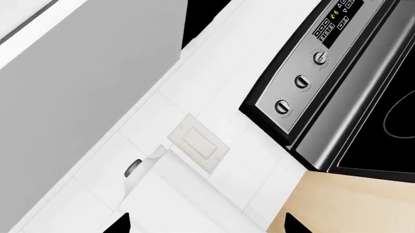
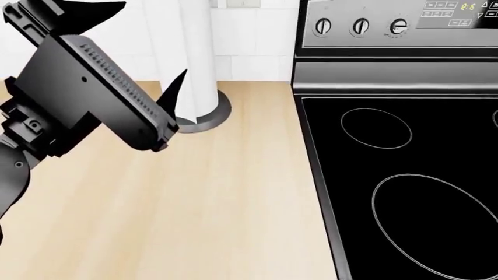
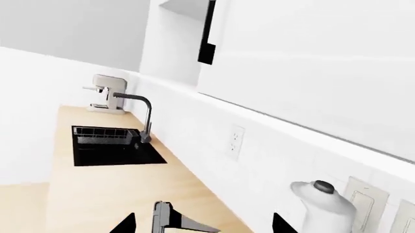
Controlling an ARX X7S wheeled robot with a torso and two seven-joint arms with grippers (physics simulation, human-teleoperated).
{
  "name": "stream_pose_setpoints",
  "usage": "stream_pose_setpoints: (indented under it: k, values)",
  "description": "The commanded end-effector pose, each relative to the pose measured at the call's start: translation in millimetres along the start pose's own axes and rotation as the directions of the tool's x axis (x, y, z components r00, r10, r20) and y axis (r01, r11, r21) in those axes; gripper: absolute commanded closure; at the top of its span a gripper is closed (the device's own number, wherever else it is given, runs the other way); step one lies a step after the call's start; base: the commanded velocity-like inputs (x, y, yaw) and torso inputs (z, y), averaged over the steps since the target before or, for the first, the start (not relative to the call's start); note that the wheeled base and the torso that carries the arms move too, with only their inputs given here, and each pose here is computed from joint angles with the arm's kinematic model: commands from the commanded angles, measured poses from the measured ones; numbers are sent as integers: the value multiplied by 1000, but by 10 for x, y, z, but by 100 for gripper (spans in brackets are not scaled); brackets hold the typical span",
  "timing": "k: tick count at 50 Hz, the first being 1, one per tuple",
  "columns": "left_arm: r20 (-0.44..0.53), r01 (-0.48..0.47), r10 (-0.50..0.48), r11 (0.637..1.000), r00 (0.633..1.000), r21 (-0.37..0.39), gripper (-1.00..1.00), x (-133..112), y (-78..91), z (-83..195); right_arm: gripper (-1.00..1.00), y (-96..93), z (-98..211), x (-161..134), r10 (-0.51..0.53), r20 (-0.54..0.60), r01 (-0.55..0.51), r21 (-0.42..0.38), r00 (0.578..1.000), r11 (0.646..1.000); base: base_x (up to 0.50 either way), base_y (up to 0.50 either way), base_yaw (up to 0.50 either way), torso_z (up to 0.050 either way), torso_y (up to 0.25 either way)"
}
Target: Pick the cherry, apricot from the counter and place them in the cabinet. Then close the cabinet.
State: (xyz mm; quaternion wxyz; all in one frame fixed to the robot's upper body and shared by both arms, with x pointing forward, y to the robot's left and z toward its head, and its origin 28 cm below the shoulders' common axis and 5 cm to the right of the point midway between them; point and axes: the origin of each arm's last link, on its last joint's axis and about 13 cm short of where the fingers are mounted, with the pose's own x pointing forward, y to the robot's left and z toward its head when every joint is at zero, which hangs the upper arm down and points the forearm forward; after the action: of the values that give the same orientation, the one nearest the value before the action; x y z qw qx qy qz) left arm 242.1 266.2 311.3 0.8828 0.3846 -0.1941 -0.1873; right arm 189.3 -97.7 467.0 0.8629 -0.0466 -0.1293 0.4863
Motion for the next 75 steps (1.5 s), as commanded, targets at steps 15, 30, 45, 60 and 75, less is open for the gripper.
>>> stream_pose_setpoints:
  k: [15, 30, 45, 60, 75]
  values:
    - [-17, -4, 4, 1000, 1000, -4, -100, 22, 26, 3, -100, 56, -237, -560, -169, 34, 165, 108, 985, 980, 0, 0, 0, 0, 0]
    - [-23, -19, 19, 1000, 1000, -3, -100, -15, 63, 17, -100, 158, -477, -838, -212, 13, 207, 151, 977, 967, 0, 0, 0, 0, 0]
    - [-19, -28, 27, 1000, 999, -14, -100, -25, 51, -14, -100, 192, -648, -954, -287, 62, 272, 178, 956, 946, 0, 0, 0, 0, 0]
    - [-28, -42, 41, 998, 999, -36, -100, -22, 44, -38, -100, 110, -920, -919, -388, 59, 365, 235, 920, 901, 0, 0, 0, 0, 0]
    - [-18, -39, 38, 998, 999, -43, -100, -8, 30, -41, -100, 125, -1112, -885, -403, 89, 376, 226, 911, 899, 0, 0, 0, 0, 0]
